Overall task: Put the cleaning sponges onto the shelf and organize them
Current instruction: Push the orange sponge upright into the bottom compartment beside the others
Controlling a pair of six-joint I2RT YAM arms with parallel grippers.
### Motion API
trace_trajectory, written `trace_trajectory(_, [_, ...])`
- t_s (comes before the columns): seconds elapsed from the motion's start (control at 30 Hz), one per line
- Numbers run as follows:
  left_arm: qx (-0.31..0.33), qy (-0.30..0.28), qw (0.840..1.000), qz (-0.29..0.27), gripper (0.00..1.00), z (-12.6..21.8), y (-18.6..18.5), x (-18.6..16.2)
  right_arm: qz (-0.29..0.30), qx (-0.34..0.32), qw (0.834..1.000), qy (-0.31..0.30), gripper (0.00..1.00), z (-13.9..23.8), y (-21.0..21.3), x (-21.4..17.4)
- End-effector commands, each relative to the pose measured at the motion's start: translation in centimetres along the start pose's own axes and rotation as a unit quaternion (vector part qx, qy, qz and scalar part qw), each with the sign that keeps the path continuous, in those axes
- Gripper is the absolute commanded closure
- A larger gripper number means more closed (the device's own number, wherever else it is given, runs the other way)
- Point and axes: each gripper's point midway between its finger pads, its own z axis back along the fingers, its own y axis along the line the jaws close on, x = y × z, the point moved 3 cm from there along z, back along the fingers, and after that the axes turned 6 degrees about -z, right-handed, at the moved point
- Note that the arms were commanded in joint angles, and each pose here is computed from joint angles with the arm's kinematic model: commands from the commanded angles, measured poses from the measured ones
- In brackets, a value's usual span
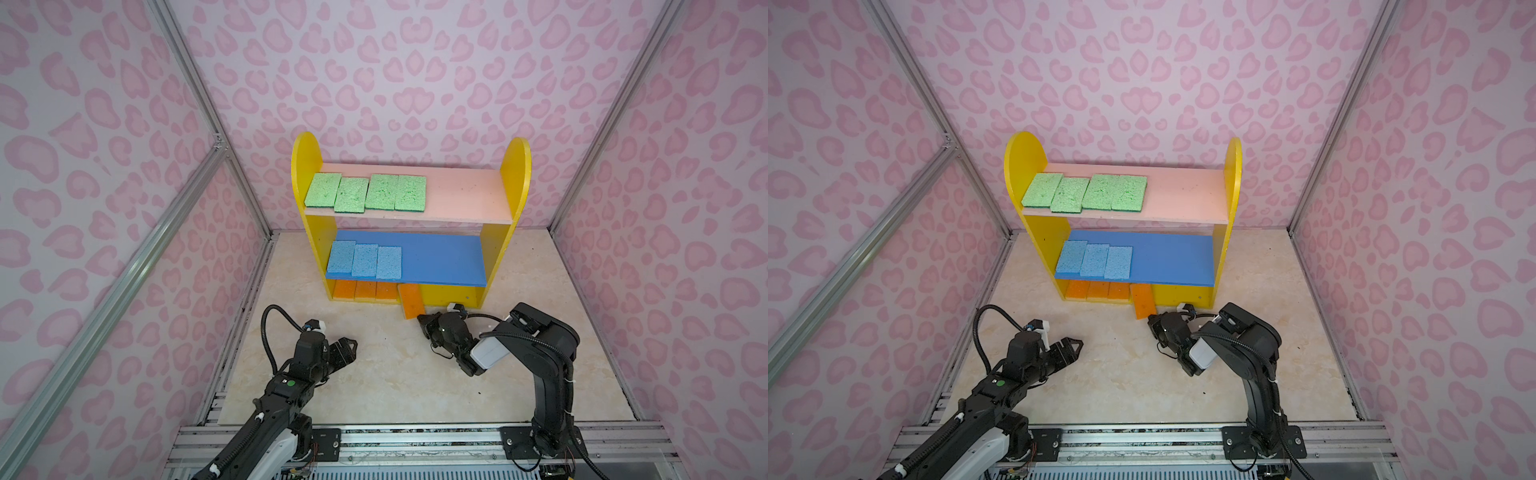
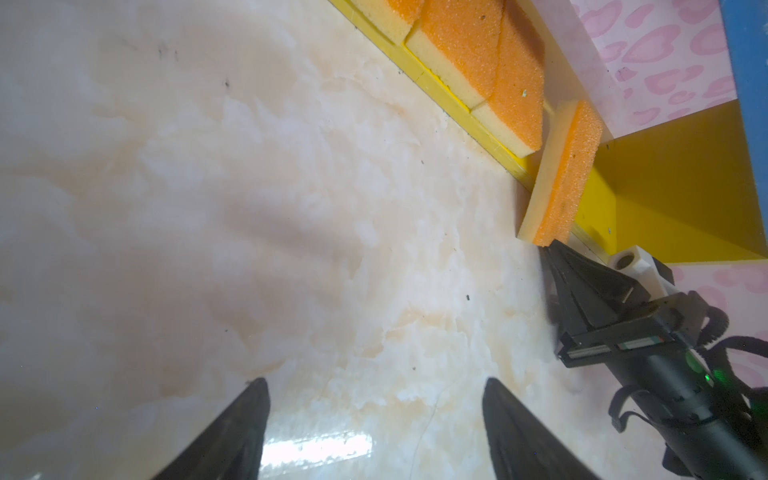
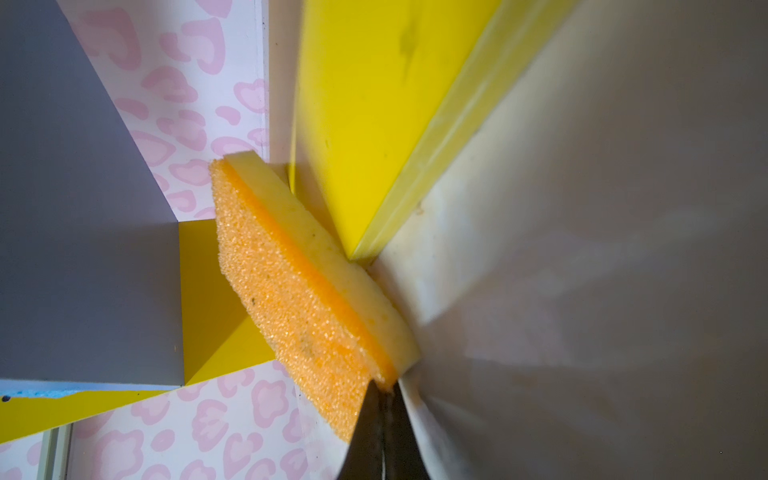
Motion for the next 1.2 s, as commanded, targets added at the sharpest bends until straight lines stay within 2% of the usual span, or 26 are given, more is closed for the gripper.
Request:
trace_trajectory(0.0, [-0.002,-0.007,1.0,-0.005,0.19,0.1,-0.3,0.5,0.007,-0.005,1.0,-0.012,1.0,0.0,-0.1,0.6])
trace_trajectory(0.67, [-0.006,-0.009,1.0,-0.012,0.2,0.4,-0.7,0.8,-0.032,0.022,0.998,-0.04,1.0,-2.1,2.2,1.5])
trace_trajectory(1.17, [-0.008,-0.009,1.0,-0.013,0.2,0.4,-0.6,0.7,-0.034,0.028,0.999,-0.029,0.98,-3.8,3.1,0.8])
